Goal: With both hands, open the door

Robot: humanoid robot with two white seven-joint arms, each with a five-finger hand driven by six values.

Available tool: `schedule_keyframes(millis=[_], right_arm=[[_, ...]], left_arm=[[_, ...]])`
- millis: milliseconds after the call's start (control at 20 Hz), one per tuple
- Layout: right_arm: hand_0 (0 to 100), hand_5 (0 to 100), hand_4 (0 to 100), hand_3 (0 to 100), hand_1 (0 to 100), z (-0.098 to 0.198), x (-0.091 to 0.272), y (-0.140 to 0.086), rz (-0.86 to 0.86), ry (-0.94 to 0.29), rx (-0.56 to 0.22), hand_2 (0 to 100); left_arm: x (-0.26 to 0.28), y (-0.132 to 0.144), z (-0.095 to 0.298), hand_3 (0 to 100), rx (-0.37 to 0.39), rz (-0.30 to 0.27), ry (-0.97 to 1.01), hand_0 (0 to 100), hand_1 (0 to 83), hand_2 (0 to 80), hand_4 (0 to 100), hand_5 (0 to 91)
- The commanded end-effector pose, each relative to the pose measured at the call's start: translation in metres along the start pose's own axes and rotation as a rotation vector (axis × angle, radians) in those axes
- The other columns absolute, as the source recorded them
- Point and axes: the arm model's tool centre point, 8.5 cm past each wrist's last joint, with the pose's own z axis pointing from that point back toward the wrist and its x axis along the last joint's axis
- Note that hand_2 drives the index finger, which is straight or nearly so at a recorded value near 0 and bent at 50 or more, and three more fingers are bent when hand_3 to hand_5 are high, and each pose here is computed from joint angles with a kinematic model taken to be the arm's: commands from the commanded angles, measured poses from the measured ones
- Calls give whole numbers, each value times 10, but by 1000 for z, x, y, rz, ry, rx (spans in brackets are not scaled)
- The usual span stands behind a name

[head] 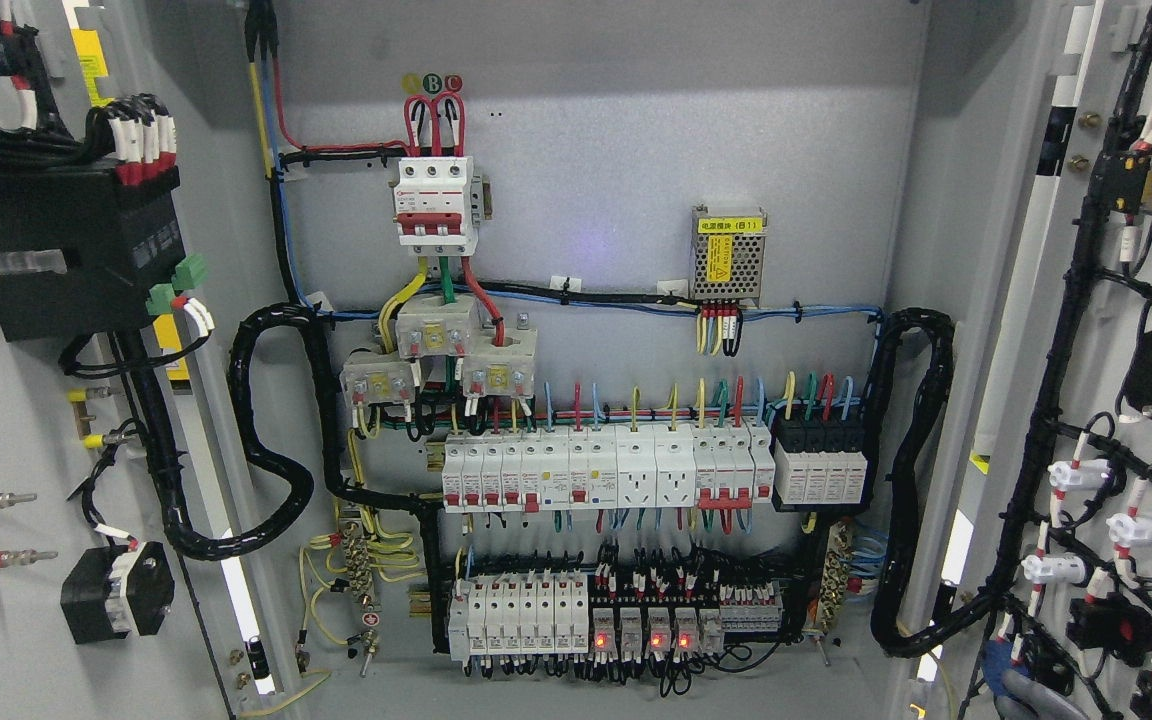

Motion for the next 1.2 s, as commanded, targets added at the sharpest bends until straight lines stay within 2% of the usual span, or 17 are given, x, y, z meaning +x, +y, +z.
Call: schedule_keyframes(millis=[0,200,601,1001,1152], right_arm=[[201,0,0,0,123,11,7,-12,2,-5,-52,0],[201,0,0,0,124,17,7,-12,1,-5,-72,0],[201,0,0,0,124,29,10,-18,12,-20,-136,0],[201,0,0,0,123,42,21,-36,-2,-40,-206,0],[201,0,0,0,123,47,22,-38,-6,-33,-217,0]], left_arm=[[23,34,17,0,41,-113,10,0,0,0,0,0],[29,47,35,0,108,-100,21,0,0,0,0,0],[44,74,53,0,182,-159,30,0,0,0,0,0],[45,101,75,0,272,-142,71,0,0,0,0,0],[43,123,86,0,310,-116,117,0,0,0,0,0]])
